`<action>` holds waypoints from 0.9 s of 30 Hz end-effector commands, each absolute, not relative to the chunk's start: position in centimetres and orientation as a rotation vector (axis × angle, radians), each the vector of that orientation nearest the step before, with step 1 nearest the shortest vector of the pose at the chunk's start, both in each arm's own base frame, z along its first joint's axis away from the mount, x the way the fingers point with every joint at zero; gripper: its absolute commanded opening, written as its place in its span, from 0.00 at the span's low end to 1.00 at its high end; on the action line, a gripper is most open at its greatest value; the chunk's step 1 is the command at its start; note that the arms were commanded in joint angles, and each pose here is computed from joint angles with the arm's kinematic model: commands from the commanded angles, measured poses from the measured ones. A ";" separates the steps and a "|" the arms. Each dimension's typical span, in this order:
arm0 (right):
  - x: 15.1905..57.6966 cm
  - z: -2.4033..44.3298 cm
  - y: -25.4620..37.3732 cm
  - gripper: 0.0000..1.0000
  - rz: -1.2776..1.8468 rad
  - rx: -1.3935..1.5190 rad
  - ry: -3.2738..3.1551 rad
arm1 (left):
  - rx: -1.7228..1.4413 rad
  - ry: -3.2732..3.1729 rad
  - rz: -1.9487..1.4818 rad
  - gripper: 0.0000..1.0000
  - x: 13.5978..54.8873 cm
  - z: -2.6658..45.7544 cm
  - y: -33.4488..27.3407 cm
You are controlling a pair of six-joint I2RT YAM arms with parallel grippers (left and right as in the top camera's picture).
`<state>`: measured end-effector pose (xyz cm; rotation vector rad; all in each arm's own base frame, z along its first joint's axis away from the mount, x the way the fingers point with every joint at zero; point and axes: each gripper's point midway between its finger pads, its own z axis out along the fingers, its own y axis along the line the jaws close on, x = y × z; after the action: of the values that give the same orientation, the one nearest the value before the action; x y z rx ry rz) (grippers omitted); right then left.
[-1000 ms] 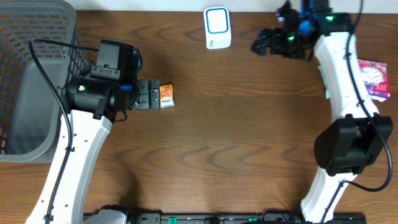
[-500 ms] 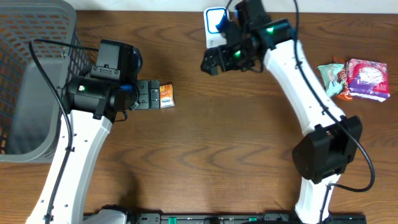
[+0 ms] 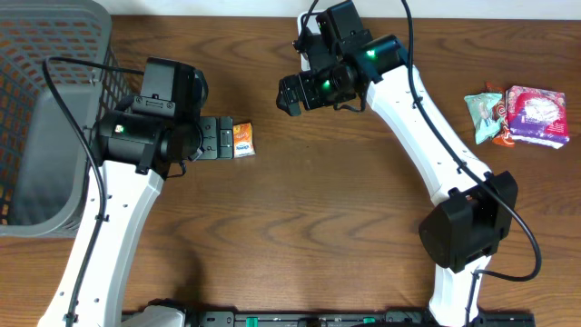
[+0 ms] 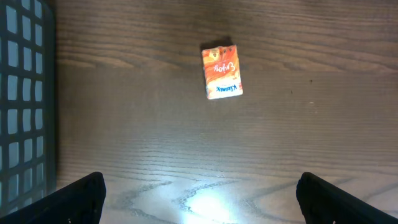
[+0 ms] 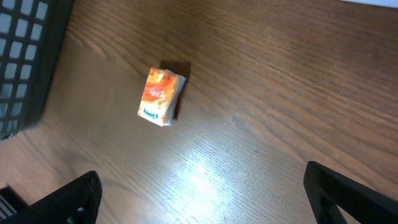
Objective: Scan the item barcode
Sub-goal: 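Grasp the orange box with the right gripper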
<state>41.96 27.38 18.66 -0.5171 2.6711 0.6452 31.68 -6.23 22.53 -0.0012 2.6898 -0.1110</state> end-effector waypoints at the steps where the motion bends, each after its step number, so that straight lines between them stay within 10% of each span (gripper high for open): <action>1: 41.6 18.8 28.3 0.99 0.651 -0.497 2.673 | -0.005 2.690 -0.100 0.98 31.5 22.6 -6.1; 16: 42.8 19.4 30.9 0.99 0.721 -0.328 2.630 | -0.005 2.690 -0.100 0.98 31.5 22.6 -6.1; 27: 42.6 11.4 35.0 0.86 0.800 -0.296 2.768 | -0.005 2.690 -0.100 0.98 31.5 22.6 -6.1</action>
<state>43.63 33.15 14.82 -0.2907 2.6898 0.7447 31.68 -6.24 22.53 -0.0011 2.6899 -0.1115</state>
